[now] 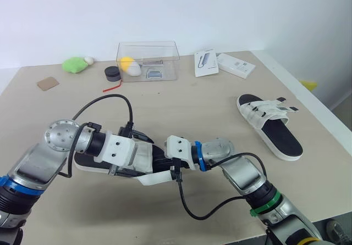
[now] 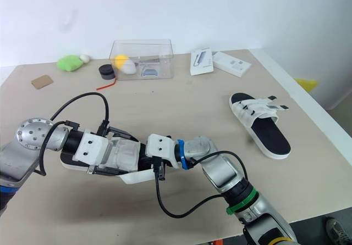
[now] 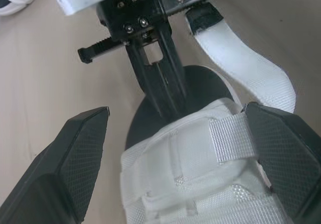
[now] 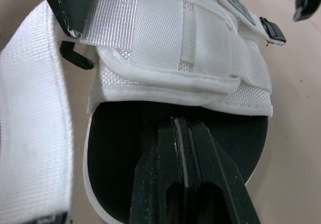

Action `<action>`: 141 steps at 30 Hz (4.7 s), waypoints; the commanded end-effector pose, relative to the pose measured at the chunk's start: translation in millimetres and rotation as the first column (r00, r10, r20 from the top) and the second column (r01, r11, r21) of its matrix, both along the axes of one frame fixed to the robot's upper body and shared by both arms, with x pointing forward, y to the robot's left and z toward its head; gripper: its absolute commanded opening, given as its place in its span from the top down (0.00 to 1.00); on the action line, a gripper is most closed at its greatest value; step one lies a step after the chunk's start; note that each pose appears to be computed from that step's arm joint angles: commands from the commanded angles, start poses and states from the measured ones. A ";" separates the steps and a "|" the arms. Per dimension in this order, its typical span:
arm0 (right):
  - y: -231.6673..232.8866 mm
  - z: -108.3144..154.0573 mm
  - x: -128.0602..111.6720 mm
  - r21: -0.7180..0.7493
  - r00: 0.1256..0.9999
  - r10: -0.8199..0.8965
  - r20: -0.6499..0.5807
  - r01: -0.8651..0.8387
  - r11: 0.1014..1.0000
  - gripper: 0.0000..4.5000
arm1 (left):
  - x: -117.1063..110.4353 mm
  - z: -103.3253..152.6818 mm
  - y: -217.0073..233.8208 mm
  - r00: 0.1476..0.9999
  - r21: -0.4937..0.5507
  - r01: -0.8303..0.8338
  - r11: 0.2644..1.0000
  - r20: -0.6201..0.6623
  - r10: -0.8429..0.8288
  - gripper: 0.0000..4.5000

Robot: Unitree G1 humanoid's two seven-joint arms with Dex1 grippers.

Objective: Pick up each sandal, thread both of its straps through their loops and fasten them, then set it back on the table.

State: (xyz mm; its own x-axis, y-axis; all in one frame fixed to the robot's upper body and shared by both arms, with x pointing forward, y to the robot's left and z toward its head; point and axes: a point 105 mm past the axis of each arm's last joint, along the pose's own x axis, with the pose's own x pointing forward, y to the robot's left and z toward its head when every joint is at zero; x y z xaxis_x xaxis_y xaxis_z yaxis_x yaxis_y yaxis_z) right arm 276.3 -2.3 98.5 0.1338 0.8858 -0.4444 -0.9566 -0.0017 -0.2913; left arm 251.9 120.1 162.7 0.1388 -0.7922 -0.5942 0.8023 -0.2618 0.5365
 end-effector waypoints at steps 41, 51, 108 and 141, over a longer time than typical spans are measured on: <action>-12.6 -28.1 -14.0 -0.084 0.989 -0.033 -0.145 0.021 0.996 1.00 | -84.0 -53.9 25.2 0.432 0.119 -0.536 0.836 -0.811 0.393 0.00; -12.7 -26.9 -11.2 -0.085 0.990 -0.038 -0.137 0.027 0.996 1.00 | -72.9 -50.4 11.0 0.422 0.007 -0.562 0.827 -0.857 0.294 0.61; -8.8 -29.1 -9.1 -0.075 0.991 -0.082 -0.108 0.074 0.994 1.00 | 9.4 -2.0 15.1 0.067 0.026 -0.596 0.803 -0.994 0.082 0.99; -7.1 -28.4 -7.7 -0.070 0.990 -0.086 -0.108 0.078 0.994 1.00 | 7.8 -35.6 26.4 0.028 0.091 -0.537 0.839 -0.992 0.126 0.99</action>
State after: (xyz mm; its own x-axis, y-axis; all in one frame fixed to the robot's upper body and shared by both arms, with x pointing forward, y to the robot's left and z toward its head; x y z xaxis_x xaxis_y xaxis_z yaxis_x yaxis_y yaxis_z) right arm 271.4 -3.1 97.7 0.1605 0.8887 -0.4294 -0.9663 0.0526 -0.2521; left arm 261.2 143.3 138.3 -0.0613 -0.9765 -0.2067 0.6219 0.1246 -0.7731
